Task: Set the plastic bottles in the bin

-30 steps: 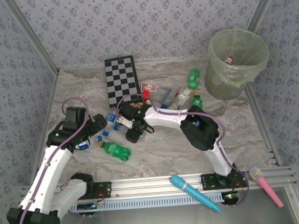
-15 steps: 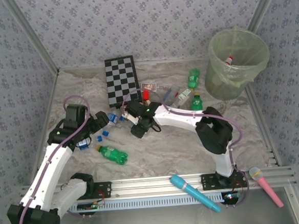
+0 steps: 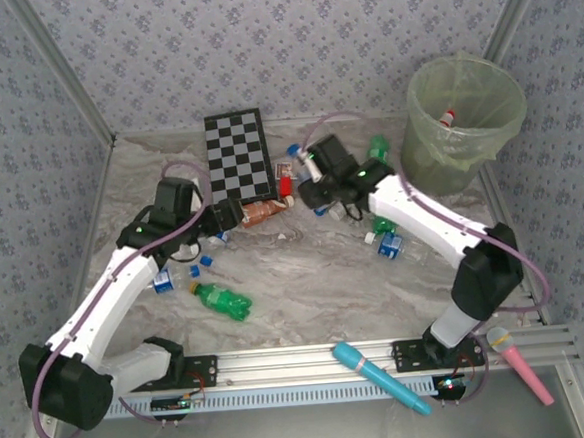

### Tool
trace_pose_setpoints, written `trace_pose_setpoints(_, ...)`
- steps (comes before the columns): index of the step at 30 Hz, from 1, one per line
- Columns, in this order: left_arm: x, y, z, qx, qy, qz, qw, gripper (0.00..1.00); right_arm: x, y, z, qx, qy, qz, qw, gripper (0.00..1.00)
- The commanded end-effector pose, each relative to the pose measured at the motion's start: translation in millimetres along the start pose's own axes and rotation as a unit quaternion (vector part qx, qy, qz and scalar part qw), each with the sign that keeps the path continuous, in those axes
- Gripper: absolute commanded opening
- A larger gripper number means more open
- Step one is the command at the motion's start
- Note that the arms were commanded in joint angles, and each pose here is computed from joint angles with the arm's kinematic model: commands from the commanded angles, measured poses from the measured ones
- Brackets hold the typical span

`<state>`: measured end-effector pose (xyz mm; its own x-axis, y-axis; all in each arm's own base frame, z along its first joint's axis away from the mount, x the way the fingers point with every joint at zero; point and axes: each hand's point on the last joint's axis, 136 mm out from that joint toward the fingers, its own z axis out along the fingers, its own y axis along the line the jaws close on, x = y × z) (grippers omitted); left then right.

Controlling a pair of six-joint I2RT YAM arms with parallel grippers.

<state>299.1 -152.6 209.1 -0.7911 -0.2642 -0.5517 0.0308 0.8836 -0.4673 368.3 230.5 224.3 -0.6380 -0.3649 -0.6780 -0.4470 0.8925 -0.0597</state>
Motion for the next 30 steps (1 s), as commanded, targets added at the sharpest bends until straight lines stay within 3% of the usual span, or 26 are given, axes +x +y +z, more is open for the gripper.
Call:
trace_pose_setpoints(1,-26.3,-41.8,-6.2,0.056,-0.035,0.049,0.997,1.00,-23.2,-45.3,-35.3,0.037,-0.048,0.064,0.996,0.56)
trace_pose_setpoints(8,-44.5,-88.1,-9.8,0.102,-0.046,0.092,0.989,1.00,-47.4,-143.8,-87.1,0.119,-0.110,0.169,0.972,0.55)
trace_pose_setpoints(19,-53.7,-105.9,-16.5,0.130,-0.062,0.099,0.985,1.00,-66.7,-277.8,-171.5,0.240,-0.210,0.287,0.904,0.54)
trace_pose_setpoints(30,-50.2,-107.3,-20.1,0.137,-0.065,0.098,0.984,1.00,-45.9,-363.5,-181.2,0.328,-0.240,0.314,0.858,0.54)
